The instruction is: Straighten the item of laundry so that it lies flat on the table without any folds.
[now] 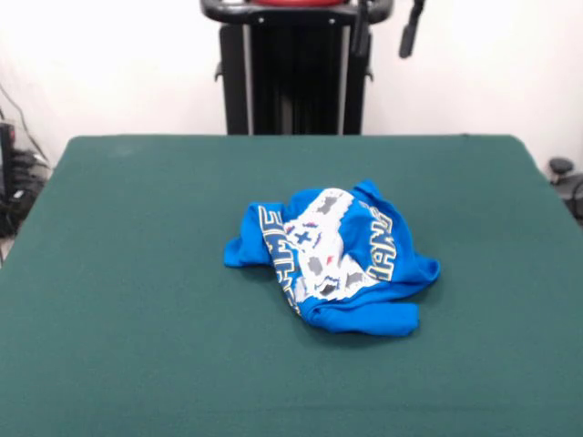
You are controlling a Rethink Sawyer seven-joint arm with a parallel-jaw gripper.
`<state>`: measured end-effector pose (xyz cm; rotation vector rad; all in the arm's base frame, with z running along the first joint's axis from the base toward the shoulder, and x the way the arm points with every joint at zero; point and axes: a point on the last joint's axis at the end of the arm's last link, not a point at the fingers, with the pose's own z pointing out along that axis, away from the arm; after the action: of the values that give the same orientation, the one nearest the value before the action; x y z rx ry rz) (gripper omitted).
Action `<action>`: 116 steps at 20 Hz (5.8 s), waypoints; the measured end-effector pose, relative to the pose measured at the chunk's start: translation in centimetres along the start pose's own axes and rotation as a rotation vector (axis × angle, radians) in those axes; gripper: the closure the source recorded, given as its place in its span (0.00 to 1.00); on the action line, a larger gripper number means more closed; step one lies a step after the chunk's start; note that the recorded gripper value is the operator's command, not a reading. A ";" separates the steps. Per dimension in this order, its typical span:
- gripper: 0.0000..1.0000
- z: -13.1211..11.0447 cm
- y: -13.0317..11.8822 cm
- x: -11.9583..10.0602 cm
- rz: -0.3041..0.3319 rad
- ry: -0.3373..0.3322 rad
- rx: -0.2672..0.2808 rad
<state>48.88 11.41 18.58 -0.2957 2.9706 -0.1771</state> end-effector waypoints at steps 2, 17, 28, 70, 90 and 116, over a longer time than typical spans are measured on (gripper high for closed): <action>0.00 0.8 -0.5 -0.7 0.006 -0.012 0.008; 0.00 5.6 -5.8 -3.5 0.078 -0.004 0.053; 0.00 9.2 -7.1 -4.0 0.128 -0.043 0.057; 0.00 18.6 -5.8 -2.0 0.283 -0.112 0.070; 0.00 17.2 -2.6 -2.7 0.318 -0.114 0.058; 0.00 19.9 2.0 5.2 0.337 0.072 0.040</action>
<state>46.71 10.29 -1.91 0.2206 3.0249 -0.2089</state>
